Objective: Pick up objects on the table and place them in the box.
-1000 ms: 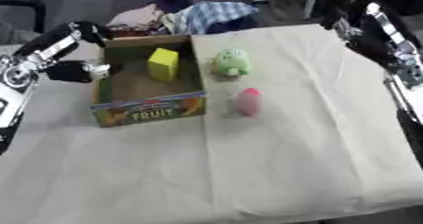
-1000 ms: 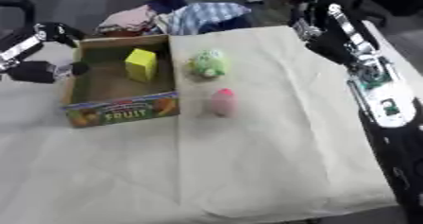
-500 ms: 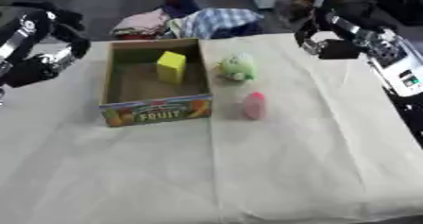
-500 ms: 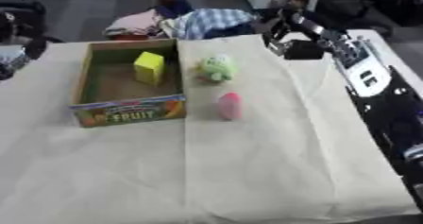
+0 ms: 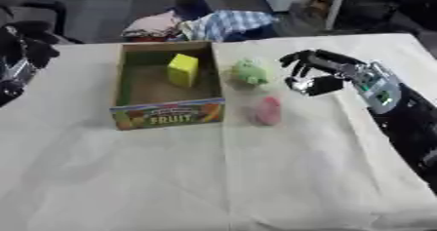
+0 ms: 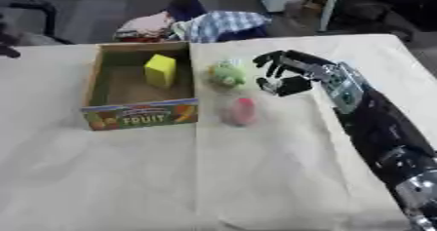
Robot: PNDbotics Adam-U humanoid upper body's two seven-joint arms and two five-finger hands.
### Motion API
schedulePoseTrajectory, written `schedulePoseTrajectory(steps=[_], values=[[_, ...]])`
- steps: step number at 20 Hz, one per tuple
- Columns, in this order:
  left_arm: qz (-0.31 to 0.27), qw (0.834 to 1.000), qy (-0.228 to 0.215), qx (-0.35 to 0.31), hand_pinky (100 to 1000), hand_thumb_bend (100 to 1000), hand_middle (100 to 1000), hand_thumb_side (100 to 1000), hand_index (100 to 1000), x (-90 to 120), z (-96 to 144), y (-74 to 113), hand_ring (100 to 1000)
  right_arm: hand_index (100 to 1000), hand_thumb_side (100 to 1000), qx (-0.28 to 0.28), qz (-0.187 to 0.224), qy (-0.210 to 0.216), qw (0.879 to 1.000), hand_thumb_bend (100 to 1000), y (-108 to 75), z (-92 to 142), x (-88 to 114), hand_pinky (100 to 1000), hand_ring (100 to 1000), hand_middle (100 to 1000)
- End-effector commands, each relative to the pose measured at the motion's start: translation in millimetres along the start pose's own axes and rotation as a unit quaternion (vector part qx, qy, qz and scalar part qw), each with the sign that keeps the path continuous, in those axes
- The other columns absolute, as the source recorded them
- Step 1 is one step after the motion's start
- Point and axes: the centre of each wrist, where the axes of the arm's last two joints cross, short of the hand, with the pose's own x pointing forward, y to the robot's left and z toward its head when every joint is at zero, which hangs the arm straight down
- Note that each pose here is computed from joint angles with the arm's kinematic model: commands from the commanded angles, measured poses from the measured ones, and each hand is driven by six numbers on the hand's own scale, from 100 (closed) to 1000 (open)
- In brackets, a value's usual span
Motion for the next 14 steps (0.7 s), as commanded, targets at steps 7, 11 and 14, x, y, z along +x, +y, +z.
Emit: schedulePoseTrajectory(steps=[7,11,14], values=[[0.005,1.0,0.004,0.025,844,399,672,721,847,2.0,6.4,6.2,666,879,534,0.029,0.061,-0.001,0.998,222,-2.8,-7.0,3.2,707,751,767],[0.008,1.0,0.008,0.027,845,395,672,726,848,-0.1,8.1,5.0,666,779,513,0.031,0.085,-0.011,0.996,238,-0.9,-8.5,5.6,705,744,667],[0.01,1.0,0.011,0.028,845,393,671,730,848,-1.4,9.2,4.4,666,650,476,0.029,0.094,-0.022,0.995,224,-1.1,-8.6,7.4,697,720,567]])
